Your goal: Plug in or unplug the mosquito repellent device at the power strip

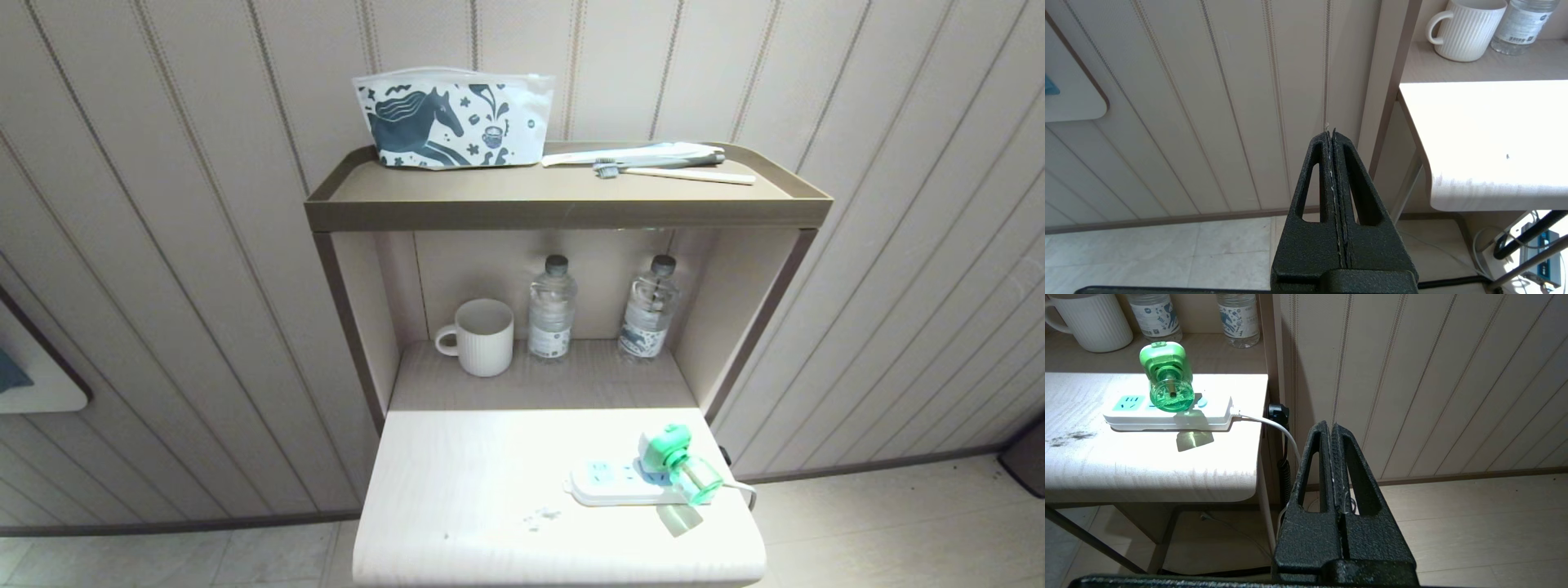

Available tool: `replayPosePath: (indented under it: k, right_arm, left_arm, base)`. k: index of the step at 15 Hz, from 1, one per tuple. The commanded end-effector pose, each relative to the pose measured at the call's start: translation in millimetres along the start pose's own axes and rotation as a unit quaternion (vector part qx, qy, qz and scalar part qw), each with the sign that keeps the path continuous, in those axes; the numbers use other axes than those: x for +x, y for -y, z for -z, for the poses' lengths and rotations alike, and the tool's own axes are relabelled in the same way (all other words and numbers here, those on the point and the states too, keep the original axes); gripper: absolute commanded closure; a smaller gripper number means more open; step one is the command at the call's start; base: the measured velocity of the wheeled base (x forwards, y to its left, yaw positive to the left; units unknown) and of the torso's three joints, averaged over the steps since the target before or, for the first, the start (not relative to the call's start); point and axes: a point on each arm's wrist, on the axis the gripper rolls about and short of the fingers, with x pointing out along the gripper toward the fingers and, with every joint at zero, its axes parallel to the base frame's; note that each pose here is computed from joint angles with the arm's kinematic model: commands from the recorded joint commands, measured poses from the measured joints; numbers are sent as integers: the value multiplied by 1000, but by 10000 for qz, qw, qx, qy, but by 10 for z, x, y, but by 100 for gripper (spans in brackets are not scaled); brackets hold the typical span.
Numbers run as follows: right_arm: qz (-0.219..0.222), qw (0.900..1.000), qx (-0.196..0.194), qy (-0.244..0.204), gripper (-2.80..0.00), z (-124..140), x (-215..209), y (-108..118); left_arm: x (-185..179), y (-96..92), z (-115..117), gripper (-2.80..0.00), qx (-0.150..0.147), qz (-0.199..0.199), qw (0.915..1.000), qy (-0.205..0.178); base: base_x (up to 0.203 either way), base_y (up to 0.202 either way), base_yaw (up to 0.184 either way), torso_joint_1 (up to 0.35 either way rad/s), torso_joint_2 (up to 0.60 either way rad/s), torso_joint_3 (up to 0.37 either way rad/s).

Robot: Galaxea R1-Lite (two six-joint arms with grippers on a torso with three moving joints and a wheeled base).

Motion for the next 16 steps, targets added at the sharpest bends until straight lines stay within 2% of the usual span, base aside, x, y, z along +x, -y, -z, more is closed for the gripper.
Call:
replayPosePath:
  k: [1,16]
  right_arm:
    - [1,10000,2,-6,0,0,1,0]
    - [1,10000,2,-6,0,0,1,0]
  left_arm:
    - [1,0,0,0,0,2,10000,-9]
    - [1,0,0,0,0,2,10000,-9]
  base:
    - [0,0,0,0,0,0]
    - [0,0,0,0,0,0]
